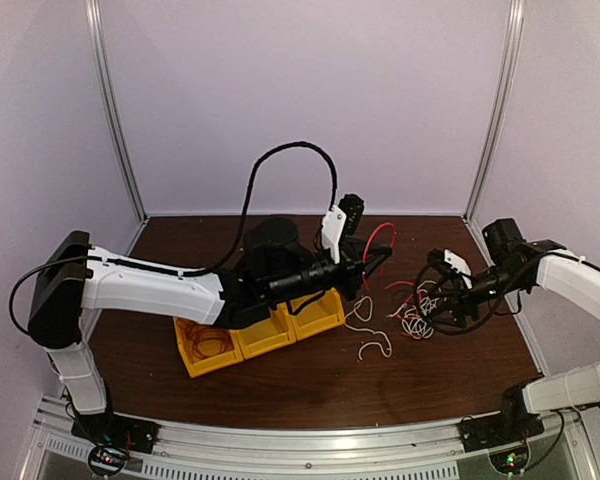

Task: Untangle the cables
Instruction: Hold the tangled cables at the center of the board.

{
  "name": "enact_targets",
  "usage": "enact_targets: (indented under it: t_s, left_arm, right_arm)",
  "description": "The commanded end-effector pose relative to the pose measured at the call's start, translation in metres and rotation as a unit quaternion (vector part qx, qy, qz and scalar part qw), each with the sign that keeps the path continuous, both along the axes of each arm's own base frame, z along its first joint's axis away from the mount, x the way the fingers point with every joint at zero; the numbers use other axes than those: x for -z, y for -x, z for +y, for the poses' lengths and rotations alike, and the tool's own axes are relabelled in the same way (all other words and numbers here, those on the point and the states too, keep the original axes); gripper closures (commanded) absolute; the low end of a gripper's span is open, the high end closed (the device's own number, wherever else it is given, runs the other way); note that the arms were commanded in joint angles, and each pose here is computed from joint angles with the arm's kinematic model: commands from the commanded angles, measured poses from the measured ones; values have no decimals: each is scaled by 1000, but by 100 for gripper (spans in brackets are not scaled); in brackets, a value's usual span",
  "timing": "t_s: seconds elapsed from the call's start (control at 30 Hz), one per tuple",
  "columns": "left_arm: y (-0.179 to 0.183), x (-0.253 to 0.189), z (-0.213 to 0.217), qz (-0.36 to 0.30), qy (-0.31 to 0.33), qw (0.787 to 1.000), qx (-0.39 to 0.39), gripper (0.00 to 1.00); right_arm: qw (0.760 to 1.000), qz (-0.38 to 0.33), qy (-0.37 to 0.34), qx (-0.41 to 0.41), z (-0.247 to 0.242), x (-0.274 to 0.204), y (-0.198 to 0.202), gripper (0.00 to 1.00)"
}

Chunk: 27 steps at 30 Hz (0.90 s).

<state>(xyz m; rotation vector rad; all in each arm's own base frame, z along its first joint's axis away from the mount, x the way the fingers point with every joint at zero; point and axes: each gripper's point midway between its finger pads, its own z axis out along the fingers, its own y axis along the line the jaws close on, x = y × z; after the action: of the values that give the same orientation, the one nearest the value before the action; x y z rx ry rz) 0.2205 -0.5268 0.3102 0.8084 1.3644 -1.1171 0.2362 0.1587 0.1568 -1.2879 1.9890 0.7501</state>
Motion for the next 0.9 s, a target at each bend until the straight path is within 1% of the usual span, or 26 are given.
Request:
enact_targets:
  t_s: [0.0,0.17,0.3,0.4,0.5,0.63,0.73,0.87]
  left_arm:
    - [-3,-30,16,-9,44,999,-25,100]
    - [-5,-44,28,-11,60,997,-35,100]
    - [-4,-61,38,-16,73,996,-39,100]
    - [-2,-67,45,-19,77,996,-40,100]
    - [-6,-71,57,-18,81,995,-64,100]
    - [-6,-79,72,-20,87,993,-77,100]
    - [-5,-84,82,-25,86,992,-86,100]
    - [-7,-92,95,-35,84,991,-103,100]
  right_arm:
    - [998,-35,37,-22,-4,12,-4,23]
    - [998,-41,39,-35,5,21,-13,21]
    - [998,-49,46,-12,12,27,-39,22]
    - [997,-57,56,24,10,31,-66,24]
    - [993,-68,78,64,2,41,-90,28]
    - [985,-85,109,100,-8,59,-112,29]
    - [982,-71,130,118,-13,77,-125,30]
    - [982,-34,138,123,-13,99,-128,33]
